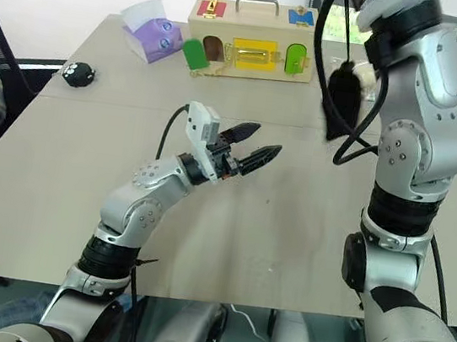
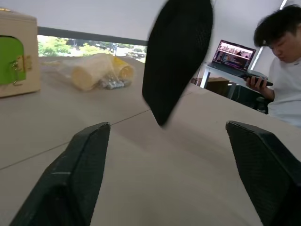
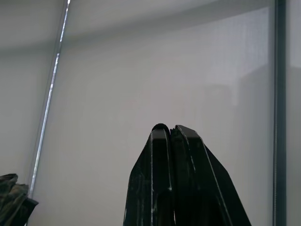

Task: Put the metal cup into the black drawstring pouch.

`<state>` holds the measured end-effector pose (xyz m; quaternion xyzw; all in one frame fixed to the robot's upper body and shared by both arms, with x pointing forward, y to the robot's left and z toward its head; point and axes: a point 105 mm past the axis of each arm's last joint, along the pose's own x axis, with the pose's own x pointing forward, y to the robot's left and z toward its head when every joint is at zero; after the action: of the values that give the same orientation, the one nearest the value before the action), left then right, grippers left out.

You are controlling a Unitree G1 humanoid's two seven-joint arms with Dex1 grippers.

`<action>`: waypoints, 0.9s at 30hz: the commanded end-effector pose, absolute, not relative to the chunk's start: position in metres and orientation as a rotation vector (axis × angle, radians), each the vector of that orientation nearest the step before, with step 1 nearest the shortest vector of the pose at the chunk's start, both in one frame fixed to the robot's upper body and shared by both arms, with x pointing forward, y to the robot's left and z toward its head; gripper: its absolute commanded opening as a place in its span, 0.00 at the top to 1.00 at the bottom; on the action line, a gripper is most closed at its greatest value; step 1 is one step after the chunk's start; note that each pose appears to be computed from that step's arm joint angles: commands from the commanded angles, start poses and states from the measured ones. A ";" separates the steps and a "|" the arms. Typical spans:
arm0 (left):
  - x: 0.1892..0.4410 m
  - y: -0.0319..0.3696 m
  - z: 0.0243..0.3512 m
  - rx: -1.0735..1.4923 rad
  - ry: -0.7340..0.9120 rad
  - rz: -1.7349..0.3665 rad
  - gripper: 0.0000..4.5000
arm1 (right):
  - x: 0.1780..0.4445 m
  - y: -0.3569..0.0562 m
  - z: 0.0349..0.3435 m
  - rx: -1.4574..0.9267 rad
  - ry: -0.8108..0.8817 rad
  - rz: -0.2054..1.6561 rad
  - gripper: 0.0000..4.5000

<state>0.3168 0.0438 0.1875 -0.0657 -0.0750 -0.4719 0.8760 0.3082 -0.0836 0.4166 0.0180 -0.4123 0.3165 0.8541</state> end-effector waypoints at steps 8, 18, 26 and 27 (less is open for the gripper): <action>0.279 0.096 0.155 -0.051 0.022 -1.042 0.15 | 0.304 -0.083 0.404 0.014 -0.816 0.733 1.00; 0.288 0.182 0.129 0.009 0.088 -0.765 0.14 | 0.327 -0.135 0.265 -0.058 -0.311 0.709 0.37; 0.262 0.211 0.096 0.142 0.171 -0.703 0.14 | 0.310 -0.210 0.162 -0.101 0.007 0.649 0.18; 0.259 0.214 0.091 0.164 0.175 -0.698 0.14 | 0.303 -0.214 0.150 -0.106 0.034 0.675 0.18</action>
<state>0.2603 0.2086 0.0857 0.0518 0.1038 -0.3439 0.9318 0.3100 -0.2118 0.1428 -0.0316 0.0394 0.3092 0.9497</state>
